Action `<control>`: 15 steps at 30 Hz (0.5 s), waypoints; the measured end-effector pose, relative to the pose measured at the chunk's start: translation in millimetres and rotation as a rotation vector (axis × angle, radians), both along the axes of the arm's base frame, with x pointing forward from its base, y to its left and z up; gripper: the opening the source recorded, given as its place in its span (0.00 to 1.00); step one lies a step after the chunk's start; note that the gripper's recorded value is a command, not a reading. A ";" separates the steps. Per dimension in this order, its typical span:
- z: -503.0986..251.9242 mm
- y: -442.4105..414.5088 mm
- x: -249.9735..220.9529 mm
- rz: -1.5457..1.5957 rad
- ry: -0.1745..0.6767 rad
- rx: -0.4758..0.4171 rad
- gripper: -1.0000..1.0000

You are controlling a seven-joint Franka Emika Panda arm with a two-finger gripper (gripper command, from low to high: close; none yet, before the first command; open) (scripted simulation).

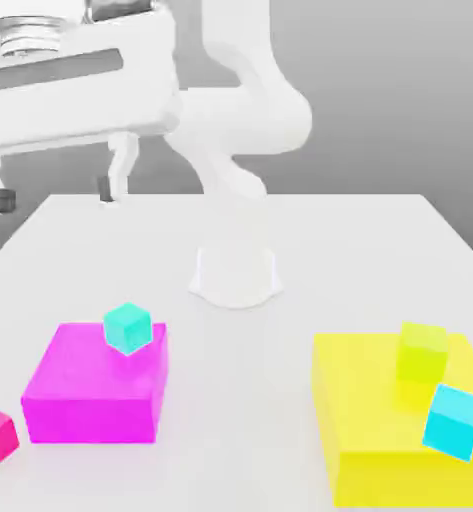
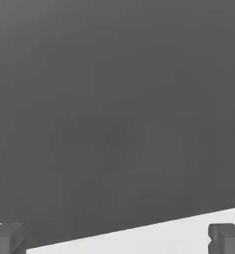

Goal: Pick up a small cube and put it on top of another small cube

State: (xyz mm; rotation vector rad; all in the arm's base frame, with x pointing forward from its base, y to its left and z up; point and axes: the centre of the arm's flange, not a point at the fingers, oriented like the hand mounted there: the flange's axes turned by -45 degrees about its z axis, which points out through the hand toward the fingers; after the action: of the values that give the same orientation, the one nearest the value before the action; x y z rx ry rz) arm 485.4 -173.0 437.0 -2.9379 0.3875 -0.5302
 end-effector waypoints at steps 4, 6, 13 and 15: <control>-69.1 -46.2 -6.0 -0.077 0.096 0.013 0.50; -102.6 -66.0 -12.9 -0.110 0.144 0.014 0.50; -209.6 -125.9 -56.6 -0.215 0.315 -0.015 0.50; -236.1 -141.6 -72.8 -0.243 0.358 -0.031 0.50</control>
State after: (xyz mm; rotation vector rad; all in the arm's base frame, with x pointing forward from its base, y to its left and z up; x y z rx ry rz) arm 412.5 -314.6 200.9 -3.0304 0.7887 -0.0268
